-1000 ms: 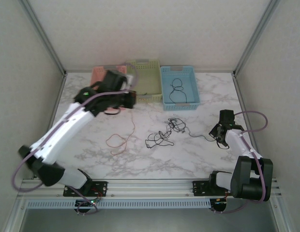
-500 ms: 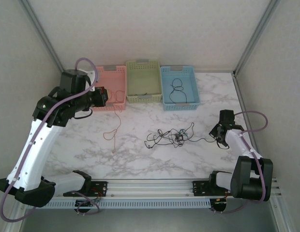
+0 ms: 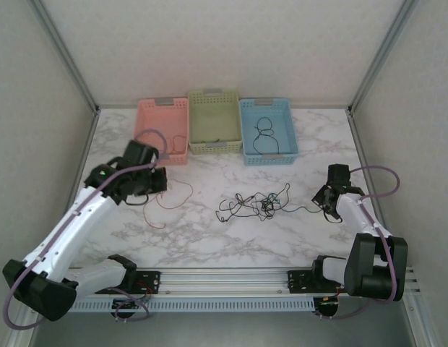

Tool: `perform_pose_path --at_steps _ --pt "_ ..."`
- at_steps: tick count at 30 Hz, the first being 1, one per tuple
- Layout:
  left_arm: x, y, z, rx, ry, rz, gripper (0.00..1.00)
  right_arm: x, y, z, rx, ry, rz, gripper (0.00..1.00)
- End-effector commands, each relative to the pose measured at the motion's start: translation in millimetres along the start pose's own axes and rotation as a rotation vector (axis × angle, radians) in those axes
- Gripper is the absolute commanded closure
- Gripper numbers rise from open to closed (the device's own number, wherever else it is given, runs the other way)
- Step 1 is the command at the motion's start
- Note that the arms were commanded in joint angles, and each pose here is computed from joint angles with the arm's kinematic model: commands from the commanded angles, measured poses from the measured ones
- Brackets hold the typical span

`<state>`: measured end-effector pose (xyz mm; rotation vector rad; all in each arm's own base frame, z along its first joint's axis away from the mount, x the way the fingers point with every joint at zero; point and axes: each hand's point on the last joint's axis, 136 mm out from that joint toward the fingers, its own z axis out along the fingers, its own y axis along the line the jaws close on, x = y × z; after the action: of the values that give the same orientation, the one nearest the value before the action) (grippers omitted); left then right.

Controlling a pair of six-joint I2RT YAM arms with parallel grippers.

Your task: Untangle the cables

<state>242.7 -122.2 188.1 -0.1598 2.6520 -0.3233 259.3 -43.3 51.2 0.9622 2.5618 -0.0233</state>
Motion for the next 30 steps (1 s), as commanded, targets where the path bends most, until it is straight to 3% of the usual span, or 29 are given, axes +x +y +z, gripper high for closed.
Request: perform_pose_path --at_steps 1,3,5,8,11,14,19,30 --pt "12 15 21 -0.055 -0.064 -0.131 1.00 4 0 3 -0.011 0.019 -0.006 1.00" --pt "19 37 32 -0.141 -0.095 -0.173 0.98 4 1 3 -0.015 0.022 -0.007 1.00" --pt "19 58 39 -0.219 -0.143 -0.198 0.87 5 2 3 -0.019 0.024 -0.008 1.00" --pt "21 68 57 -0.236 -0.139 -0.232 0.73 5 3 3 -0.026 0.028 -0.007 1.00" --pt "19 74 74 -0.259 -0.113 -0.251 0.69 6 4 3 -0.030 0.028 -0.007 1.00" --pt "19 75 87 -0.262 -0.094 -0.263 0.46 6 4 2 -0.035 0.028 -0.006 1.00" --pt "25 77 107 -0.265 -0.052 -0.276 0.25 6 6 1 -0.048 0.028 -0.005 1.00" --pt "31 79 146 -0.316 0.037 -0.226 0.18 6 8 1 -0.054 0.030 -0.005 1.00"
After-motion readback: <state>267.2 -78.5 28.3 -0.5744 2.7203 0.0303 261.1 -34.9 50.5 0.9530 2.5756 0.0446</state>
